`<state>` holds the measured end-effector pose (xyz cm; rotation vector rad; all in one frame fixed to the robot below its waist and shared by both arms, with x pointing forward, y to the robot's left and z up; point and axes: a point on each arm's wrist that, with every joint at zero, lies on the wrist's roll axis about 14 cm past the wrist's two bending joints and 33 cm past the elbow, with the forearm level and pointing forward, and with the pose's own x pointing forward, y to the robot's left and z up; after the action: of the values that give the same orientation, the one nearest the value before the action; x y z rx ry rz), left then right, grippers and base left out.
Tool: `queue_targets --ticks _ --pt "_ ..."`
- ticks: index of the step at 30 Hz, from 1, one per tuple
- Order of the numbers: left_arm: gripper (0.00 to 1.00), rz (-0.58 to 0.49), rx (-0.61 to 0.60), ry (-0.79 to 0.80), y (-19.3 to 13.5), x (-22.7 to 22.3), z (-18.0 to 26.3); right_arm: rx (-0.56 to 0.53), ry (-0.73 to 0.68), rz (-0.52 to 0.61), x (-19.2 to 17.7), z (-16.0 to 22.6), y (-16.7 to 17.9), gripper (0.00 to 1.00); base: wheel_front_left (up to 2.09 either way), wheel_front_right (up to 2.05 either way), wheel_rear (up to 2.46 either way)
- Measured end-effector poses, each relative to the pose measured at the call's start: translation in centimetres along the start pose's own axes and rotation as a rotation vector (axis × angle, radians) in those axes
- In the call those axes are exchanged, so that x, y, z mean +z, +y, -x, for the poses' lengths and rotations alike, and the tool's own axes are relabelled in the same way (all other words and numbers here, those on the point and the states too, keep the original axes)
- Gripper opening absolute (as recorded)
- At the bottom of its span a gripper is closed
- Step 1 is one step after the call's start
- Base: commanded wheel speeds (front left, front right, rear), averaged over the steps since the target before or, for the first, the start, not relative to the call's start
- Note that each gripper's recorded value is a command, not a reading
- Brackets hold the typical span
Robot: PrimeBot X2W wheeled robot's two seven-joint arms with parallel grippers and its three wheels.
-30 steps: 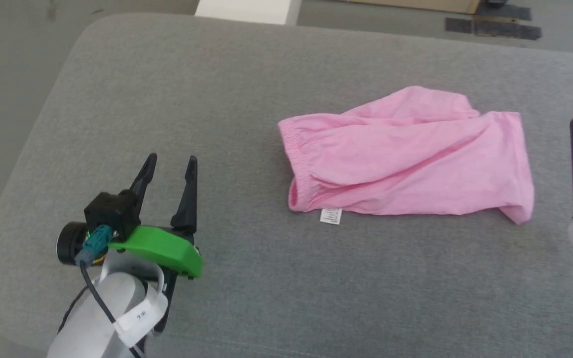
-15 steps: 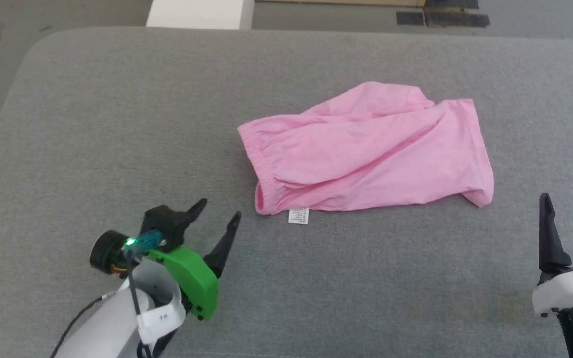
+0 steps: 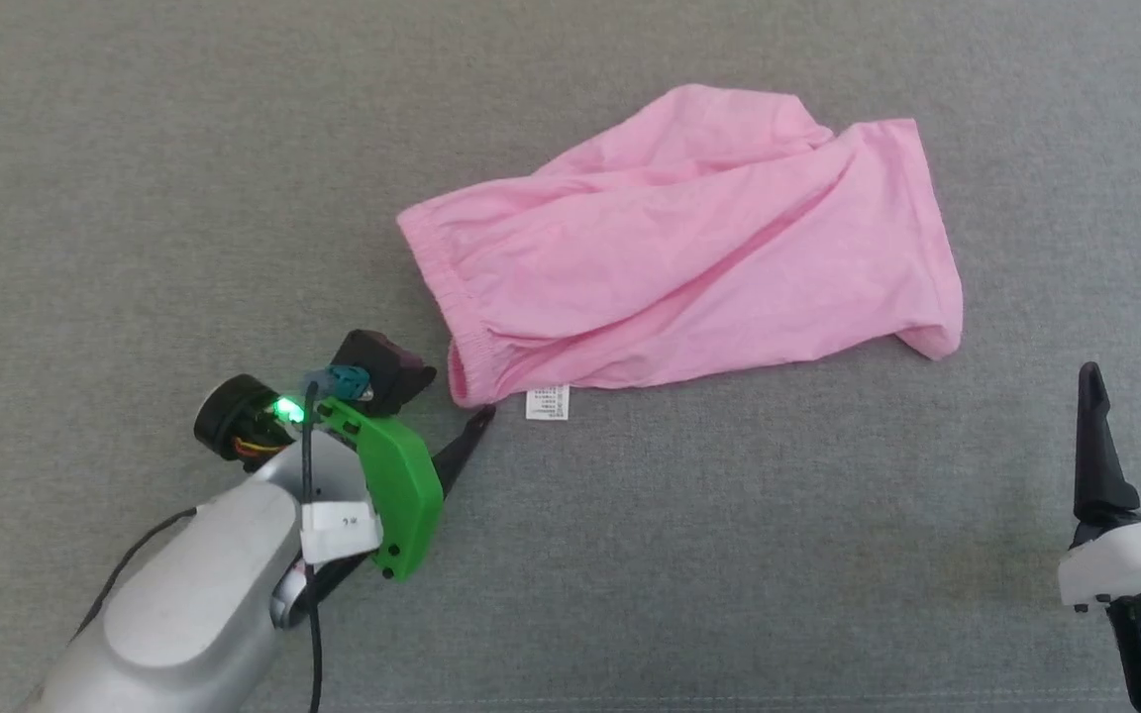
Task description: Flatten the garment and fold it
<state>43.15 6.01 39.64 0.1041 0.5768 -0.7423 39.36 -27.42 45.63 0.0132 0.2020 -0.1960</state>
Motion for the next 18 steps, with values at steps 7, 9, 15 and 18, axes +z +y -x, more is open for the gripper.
queue_targets --ticks 7,9,15,18 --pt "1.0 0.017 -0.012 0.034 0.7 -0.9 -1.9 -0.026 0.027 0.009 -1.1 -0.2 -0.7 1.0 0.0 0.0 0.0" --pt "1.0 0.023 -0.013 0.032 0.7 -0.9 -2.1 -0.029 0.034 0.01 -1.3 -0.2 -0.8 1.0 0.0 0.0 0.0" --pt "0.0 0.056 -0.033 0.024 0.1 -0.8 -2.1 -0.013 0.047 0.016 -1.8 -0.5 -0.1 1.0 0.0 0.0 0.0" --pt "0.0 0.058 -0.035 0.016 -0.2 -0.7 -1.7 0.01 0.042 0.019 -1.5 -0.7 0.6 1.0 0.0 0.0 0.0"
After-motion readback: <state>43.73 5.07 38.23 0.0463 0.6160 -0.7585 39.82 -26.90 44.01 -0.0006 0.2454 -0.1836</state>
